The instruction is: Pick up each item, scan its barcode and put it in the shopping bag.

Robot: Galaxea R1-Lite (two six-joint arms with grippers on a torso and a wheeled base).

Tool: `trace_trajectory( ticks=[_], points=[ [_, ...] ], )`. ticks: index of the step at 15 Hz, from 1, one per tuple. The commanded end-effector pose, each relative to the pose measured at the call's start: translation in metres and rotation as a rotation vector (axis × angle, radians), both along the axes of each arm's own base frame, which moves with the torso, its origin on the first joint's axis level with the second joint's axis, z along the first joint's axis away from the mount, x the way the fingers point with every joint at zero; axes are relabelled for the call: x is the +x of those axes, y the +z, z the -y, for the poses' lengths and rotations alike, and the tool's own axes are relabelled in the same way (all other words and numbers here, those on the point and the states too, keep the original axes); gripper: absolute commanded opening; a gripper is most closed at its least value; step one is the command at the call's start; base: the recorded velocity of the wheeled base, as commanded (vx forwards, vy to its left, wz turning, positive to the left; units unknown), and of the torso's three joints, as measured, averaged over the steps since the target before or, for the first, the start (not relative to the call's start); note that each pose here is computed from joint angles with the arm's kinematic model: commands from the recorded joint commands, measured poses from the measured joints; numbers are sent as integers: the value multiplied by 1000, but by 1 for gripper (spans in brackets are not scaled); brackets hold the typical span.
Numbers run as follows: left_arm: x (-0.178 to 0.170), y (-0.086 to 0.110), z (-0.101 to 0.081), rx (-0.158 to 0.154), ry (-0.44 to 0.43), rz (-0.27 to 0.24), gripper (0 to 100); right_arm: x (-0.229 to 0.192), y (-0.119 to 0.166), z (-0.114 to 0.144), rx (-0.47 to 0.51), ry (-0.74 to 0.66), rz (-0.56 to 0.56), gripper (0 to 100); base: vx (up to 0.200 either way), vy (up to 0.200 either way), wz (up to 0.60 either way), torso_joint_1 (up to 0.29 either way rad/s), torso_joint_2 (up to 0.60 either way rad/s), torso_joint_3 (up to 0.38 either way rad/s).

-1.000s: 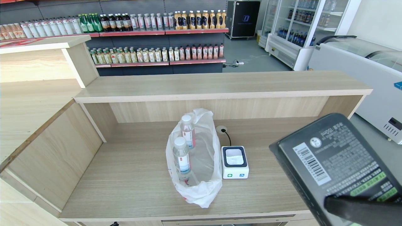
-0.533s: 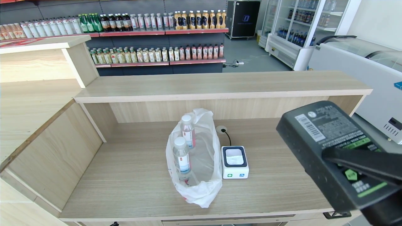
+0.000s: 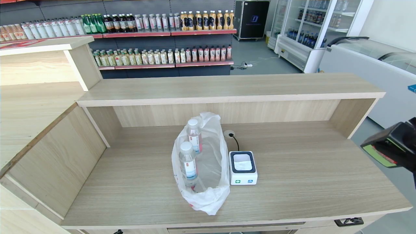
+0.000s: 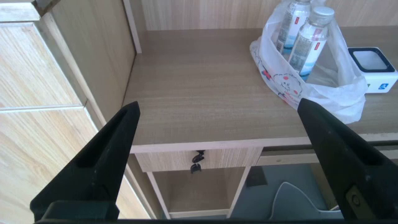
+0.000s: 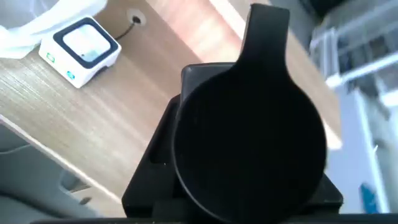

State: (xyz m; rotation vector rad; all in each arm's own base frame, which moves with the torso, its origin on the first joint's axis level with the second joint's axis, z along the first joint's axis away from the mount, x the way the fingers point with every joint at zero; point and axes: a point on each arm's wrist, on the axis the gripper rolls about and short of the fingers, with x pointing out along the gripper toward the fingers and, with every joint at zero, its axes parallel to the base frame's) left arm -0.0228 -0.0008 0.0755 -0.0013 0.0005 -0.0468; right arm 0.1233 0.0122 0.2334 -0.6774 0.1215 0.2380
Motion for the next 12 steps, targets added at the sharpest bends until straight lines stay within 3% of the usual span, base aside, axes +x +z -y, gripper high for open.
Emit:
trace_trajectory(
  ticks=[1,4,7,12],
  points=[
    [0,0,0,0,-1,0,100,-6,4,21,203,-233,-32,0,0,0,0,0,0,0],
    [0,0,0,0,-1,-1,100,-2,0,26,402,-325,-74,0,0,0,0,0,0,0],
    [0,0,0,0,-1,-1,100,1,3,21,572,-299,-70,0,0,0,600,-1,4,2],
    [0,0,0,0,-1,-1,100,51,7,24,846,-291,-279,0,0,0,600,2,2,2]
  ],
)
